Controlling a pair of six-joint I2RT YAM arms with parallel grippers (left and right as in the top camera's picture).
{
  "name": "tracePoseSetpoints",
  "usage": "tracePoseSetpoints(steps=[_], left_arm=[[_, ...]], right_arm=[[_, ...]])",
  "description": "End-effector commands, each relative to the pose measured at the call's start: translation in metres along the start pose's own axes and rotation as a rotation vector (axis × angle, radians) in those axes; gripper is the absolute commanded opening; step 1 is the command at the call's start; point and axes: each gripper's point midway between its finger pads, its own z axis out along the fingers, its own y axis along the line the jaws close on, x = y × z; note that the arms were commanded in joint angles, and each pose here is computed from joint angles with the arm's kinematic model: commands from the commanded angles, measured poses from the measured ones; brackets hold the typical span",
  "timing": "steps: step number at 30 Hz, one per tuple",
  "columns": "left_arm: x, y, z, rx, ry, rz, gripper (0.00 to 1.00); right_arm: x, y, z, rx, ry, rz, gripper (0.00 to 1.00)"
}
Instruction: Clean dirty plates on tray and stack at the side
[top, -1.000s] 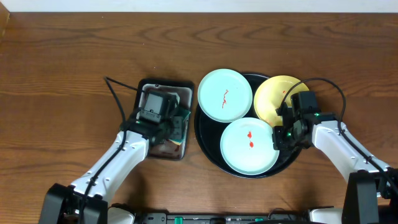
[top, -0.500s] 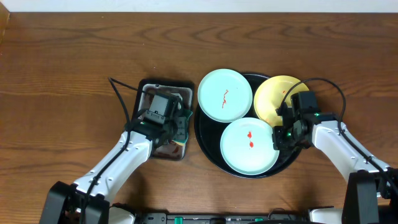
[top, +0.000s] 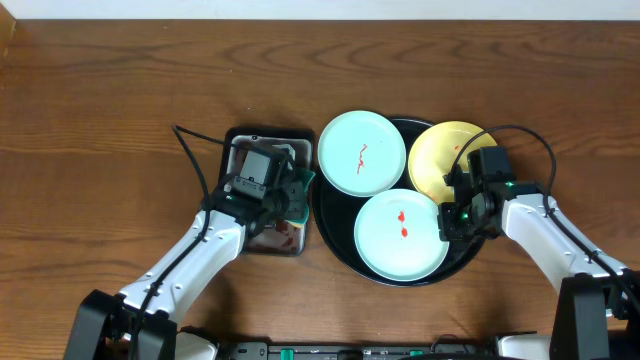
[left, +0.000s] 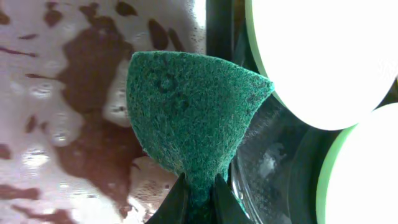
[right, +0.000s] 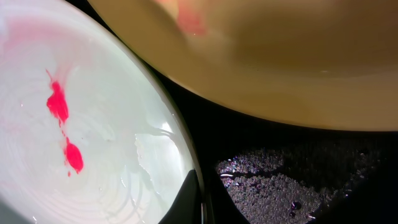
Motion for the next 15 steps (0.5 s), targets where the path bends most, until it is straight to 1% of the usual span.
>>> tracePoseSetpoints(steps=[1,6,10,13,15], left_arm=[[-0.017,0.006,-0.014,-0.026,-0.078,-0.021,0.07],[-0.056,-0.002,-0.055,0.01,-0.252,0.023,0.07],[-0.076,0.004,-0.085,0.033,-0.356,-0.031,0.07],[-0.078,-0.003,-0.096,0.156,-0.35,-0.043,0.07],[-0.076,-0.013,-0.103,0.278,-0.323,-0.006,0.07]], right_arm=[[-0.006,0.003,-0.003,-0.008,-0.014,-0.006,0.01],[-0.006,0.003,-0.003,-0.008,-0.014,-0.006,0.01],[-0.006,0.003,-0.003,-0.007,-0.015,-0.006,0.01],[-0.006,0.003,-0.003,-0.007,-0.015,-0.006,0.01],[-0.007,0.003,-0.003,-0.004,-0.016,-0.006,0.01]])
